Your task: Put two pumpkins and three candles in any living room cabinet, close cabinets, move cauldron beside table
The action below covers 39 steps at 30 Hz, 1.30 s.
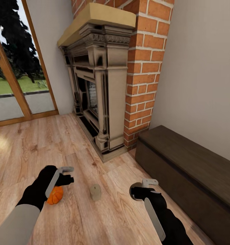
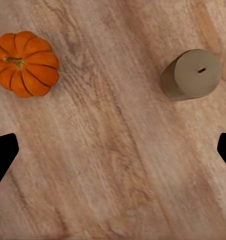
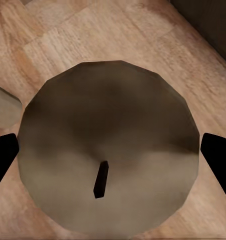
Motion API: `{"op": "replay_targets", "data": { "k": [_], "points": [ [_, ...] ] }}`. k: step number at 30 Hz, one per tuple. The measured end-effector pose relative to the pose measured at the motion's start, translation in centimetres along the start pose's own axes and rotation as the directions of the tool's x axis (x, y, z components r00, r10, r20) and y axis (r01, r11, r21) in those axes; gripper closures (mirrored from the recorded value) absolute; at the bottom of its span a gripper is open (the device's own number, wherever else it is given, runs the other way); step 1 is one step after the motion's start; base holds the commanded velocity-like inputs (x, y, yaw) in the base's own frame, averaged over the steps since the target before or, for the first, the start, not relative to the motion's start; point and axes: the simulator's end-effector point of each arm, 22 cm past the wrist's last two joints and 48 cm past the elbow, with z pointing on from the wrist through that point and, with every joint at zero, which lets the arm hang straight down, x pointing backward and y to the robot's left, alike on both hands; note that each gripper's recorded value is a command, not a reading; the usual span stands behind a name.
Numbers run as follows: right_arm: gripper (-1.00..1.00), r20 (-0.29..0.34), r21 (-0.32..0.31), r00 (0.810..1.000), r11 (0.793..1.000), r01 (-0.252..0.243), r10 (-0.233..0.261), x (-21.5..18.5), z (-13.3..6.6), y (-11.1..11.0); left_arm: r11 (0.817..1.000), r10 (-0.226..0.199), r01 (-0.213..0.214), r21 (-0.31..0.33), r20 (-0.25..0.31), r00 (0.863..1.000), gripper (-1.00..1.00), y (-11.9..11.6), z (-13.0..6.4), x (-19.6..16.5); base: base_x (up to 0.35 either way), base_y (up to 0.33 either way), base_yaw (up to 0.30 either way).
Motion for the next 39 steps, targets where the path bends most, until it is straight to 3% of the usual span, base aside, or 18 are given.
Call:
{"op": "replay_targets", "data": {
  "k": [6, 11, 19, 26, 31, 35, 39],
  "points": [
    [1.0, -0.017, -0.003, 1.0, 1.0, 0.008, -0.008, 0.3, -0.3, 0.1, 1.0, -0.009, 0.009, 0.001, -0.015, 1.0, -1.0, -0.1, 0.2, -0.7, 0.013, 0.0, 0.0],
    [1.0, -0.021, -0.002, 1.0, 1.0, 0.01, -0.01, 0.3, -0.4, 0.0, 0.999, 0.0, 0.001, 0.045, -0.026, 1.0, -1.0, -3.5, 0.3, -0.3, 0.243, 0.0, 0.0],
    [1.0, -0.022, -0.005, 1.0, 1.0, 0.012, -0.012, 0.4, -0.4, 0.2, 0.998, 0.006, -0.004, 0.057, -0.037, 0.999, -1.0, -4.6, 0.5, 0.2, 0.326, 0.0, 0.0],
    [1.0, 0.023, -0.026, 1.0, 1.0, 0.008, -0.007, -1.6, -1.9, 0.9, 0.998, 0.008, -0.001, 0.06, -0.116, 0.993, -1.0, -5.0, 2.0, 2.8, 0.332, 0.0, 0.0],
    [1.0, 0.026, -0.049, 1.0, 0.999, 0.017, -0.015, -2.0, -4.3, 1.3, 0.998, 0.029, -0.018, 0.062, -0.189, 0.981, -1.0, -6.1, 3.1, 5.0, 0.164, 0.0, 0.0],
    [1.0, 0.027, -0.056, 0.999, 0.998, 0.018, -0.017, -1.9, -5.0, 1.5, 0.997, 0.057, -0.045, 0.059, -0.215, 0.975, -1.0, -6.4, 3.5, 6.0, 0.101, 0.0, 0.0],
    [1.0, 0.022, -0.057, 1.0, 0.998, 0.02, -0.019, -1.8, -5.1, 1.5, 0.997, 0.06, -0.046, 0.064, -0.232, 0.971, -1.0, -6.6, 3.7, 6.7, 0.135, 0.0, 0.0]
  ]
}}
